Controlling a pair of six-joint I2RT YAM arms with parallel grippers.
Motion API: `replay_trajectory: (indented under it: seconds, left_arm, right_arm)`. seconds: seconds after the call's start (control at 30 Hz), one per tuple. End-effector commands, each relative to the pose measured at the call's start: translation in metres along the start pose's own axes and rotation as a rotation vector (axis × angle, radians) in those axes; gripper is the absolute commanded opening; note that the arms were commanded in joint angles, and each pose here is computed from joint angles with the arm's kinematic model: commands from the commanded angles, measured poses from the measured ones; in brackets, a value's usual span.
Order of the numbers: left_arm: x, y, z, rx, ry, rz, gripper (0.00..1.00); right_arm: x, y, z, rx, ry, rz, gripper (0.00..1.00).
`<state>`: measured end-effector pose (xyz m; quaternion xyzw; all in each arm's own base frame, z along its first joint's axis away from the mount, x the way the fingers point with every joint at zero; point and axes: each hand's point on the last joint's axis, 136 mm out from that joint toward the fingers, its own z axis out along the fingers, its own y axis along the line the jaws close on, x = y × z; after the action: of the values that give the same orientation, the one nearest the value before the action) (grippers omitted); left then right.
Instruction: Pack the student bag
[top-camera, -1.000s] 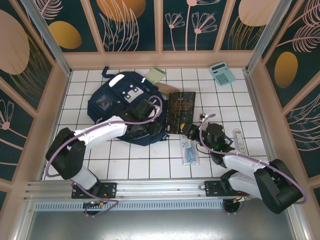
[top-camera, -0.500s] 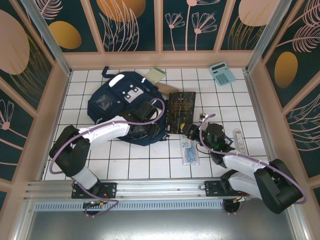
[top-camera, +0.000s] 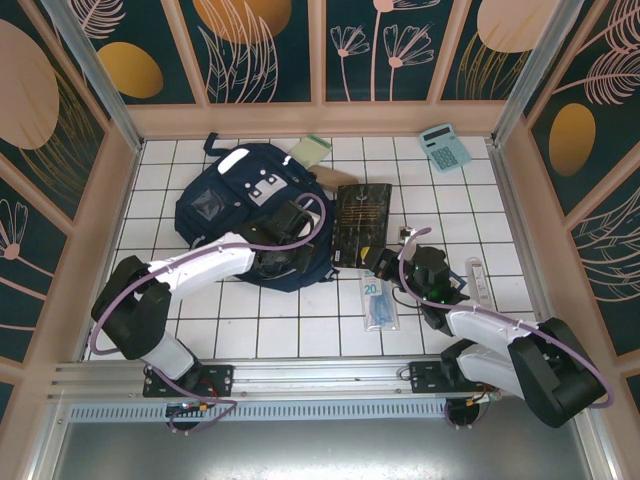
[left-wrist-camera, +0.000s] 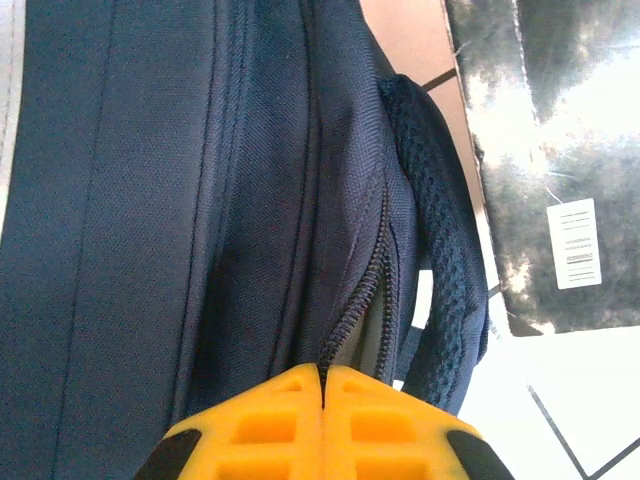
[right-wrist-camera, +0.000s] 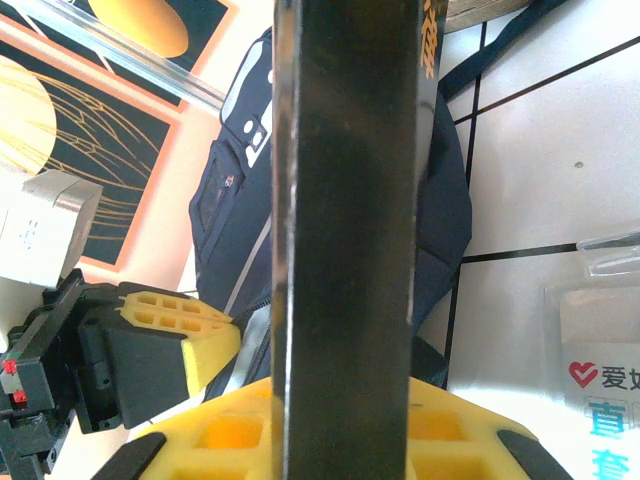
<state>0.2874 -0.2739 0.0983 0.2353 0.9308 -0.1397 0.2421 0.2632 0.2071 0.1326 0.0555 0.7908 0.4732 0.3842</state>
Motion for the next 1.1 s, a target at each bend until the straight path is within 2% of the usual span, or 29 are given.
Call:
replay_trajectory:
  seconds: [0.0, 0.17, 0.27, 0.4, 0.57, 0.83, 0.93, 1.07]
  left_arm:
    - [-0.005, 0.0, -0.008, -0.005, -0.018, 0.003, 0.0]
    - [0.001, -0.002, 0.001, 0.009, 0.009, 0.002, 0.0]
    - [-0.009, 0.001, -0.007, -0.016, -0.041, -0.015, 0.0]
    - [-0.044, 0.015, -0.041, -0.104, -0.193, -0.068, 0.0]
    - [-0.083, 0.022, -0.091, -0.153, -0.362, -0.142, 0.0]
    - [-0.137, 0.026, -0.169, -0.169, -0.609, -0.235, 0.0]
    - [-0.155, 0.024, -0.191, -0.159, -0.675, -0.239, 0.0]
    - [-0.168, 0.02, -0.198, -0.15, -0.701, -0.238, 0.0]
  right_arm:
    - [-0.021, 0.032, -0.002, -0.115, -0.085, -0.05, 0.0]
    - [-0.021, 0.034, -0.003, -0.119, -0.085, -0.051, 0.0]
    - [-0.022, 0.034, -0.004, -0.118, -0.088, -0.052, 0.0]
    - [-0.026, 0.039, -0.01, -0.129, -0.108, -0.05, 0.0]
    - [-0.034, 0.052, -0.018, -0.168, -0.143, -0.026, 0.0]
    - [-0.038, 0.09, -0.023, -0.303, -0.159, 0.06, 0.0]
    - [-0.034, 0.107, -0.016, -0.342, -0.149, 0.092, 0.0]
    - [-0.026, 0.115, 0.007, -0.321, -0.131, 0.154, 0.0]
